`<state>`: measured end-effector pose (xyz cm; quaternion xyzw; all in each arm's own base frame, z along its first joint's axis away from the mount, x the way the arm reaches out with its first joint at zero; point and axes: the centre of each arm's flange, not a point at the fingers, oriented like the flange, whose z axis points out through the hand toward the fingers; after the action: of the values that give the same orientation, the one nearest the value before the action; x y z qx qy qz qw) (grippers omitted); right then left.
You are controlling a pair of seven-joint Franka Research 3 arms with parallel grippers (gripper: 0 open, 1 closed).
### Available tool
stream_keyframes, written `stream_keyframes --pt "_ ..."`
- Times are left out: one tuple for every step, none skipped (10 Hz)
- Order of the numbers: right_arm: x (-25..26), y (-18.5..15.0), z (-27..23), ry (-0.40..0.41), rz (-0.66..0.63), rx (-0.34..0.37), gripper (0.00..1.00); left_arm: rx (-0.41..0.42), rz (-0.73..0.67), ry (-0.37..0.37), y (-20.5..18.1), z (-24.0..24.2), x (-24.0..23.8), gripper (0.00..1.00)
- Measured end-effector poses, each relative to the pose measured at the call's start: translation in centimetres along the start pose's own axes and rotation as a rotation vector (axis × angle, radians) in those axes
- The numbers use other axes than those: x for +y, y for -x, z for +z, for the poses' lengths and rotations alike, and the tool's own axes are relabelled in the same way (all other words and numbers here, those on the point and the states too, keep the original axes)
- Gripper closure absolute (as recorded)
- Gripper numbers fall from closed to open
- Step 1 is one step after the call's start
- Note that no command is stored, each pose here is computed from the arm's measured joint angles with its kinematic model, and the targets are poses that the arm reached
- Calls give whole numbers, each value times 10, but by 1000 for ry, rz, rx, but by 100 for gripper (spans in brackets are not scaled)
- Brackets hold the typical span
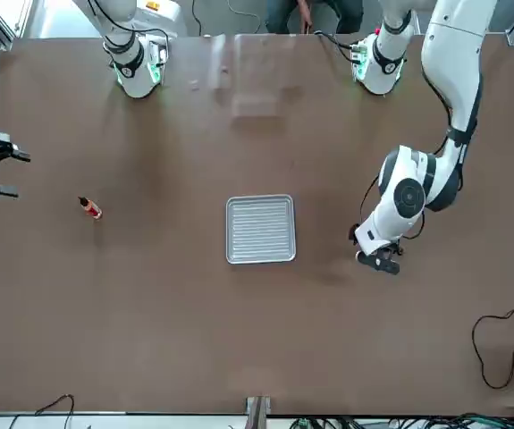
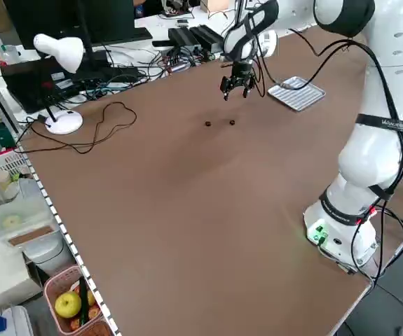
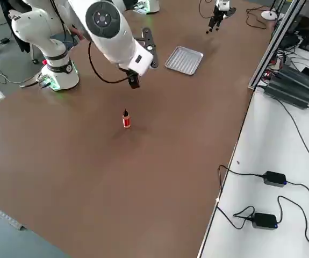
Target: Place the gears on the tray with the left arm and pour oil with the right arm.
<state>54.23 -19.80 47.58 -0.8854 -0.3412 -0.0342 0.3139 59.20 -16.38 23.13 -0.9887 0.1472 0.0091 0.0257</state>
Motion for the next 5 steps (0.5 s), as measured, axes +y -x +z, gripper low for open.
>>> stream_keyframes --pt "9 10 7 -24 -65 20 0 -9 -11 1 4 5 1 0" --pt "20 22 11 -44 -147 54 0 -19 -32 1 8 10 3 0" --pt "34 38 17 -62 -222 89 0 -30 -41 1 13 15 6 0" --pt "48 53 25 -81 -292 131 0 -40 -48 0 17 20 9 0" --pt "62 67 33 -95 -366 177 0 -50 -61 0 21 24 7 0"
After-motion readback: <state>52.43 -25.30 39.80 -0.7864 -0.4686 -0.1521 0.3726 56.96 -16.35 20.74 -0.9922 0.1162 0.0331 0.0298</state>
